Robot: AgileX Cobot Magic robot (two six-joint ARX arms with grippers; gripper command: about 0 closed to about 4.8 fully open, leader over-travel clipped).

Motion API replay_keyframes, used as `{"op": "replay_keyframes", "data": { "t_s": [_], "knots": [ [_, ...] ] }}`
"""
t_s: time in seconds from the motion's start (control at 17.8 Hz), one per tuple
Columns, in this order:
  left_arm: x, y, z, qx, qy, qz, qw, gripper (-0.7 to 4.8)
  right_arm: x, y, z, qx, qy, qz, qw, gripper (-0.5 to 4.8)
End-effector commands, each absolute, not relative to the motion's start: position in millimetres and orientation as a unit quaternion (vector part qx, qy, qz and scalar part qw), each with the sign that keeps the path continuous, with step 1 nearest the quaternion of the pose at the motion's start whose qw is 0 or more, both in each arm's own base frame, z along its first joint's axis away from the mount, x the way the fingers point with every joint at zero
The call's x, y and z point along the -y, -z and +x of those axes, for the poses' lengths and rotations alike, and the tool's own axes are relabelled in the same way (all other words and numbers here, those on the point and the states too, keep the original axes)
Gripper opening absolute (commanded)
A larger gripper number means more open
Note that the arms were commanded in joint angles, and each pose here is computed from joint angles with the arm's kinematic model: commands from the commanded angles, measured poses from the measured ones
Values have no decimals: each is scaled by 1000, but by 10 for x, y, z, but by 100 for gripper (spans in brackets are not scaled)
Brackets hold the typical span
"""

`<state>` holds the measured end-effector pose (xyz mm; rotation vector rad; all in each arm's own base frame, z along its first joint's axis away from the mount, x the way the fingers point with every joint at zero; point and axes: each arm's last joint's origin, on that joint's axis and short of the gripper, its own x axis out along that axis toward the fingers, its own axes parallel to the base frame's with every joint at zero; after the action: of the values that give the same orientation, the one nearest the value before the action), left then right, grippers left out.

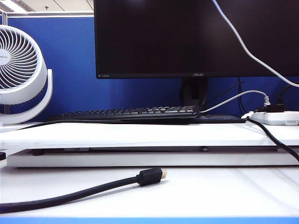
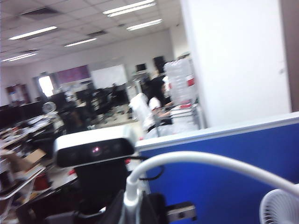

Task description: Pick up the Type-C charging cable and the charging base, insert one end of the Type-C charger into the corresponding slot on the base, and finally place the plugged-in charger back on the table.

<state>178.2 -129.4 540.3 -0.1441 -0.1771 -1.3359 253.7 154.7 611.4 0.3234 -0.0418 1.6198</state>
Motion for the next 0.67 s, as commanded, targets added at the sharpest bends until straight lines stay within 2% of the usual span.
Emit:
{"op": "replay_keyframes", "data": {
  "t_s": [0.06,0.67],
  "knots": [
    [1281,-5446,1758,93,621,-74,775,-6,-1536,-6138,2483,10,-735,142,662,-1],
    [1278,-5477,1748,81,630,-107,765,-6,-1572,-6133,2460,19,-747,125,653,-1]
  ]
}}
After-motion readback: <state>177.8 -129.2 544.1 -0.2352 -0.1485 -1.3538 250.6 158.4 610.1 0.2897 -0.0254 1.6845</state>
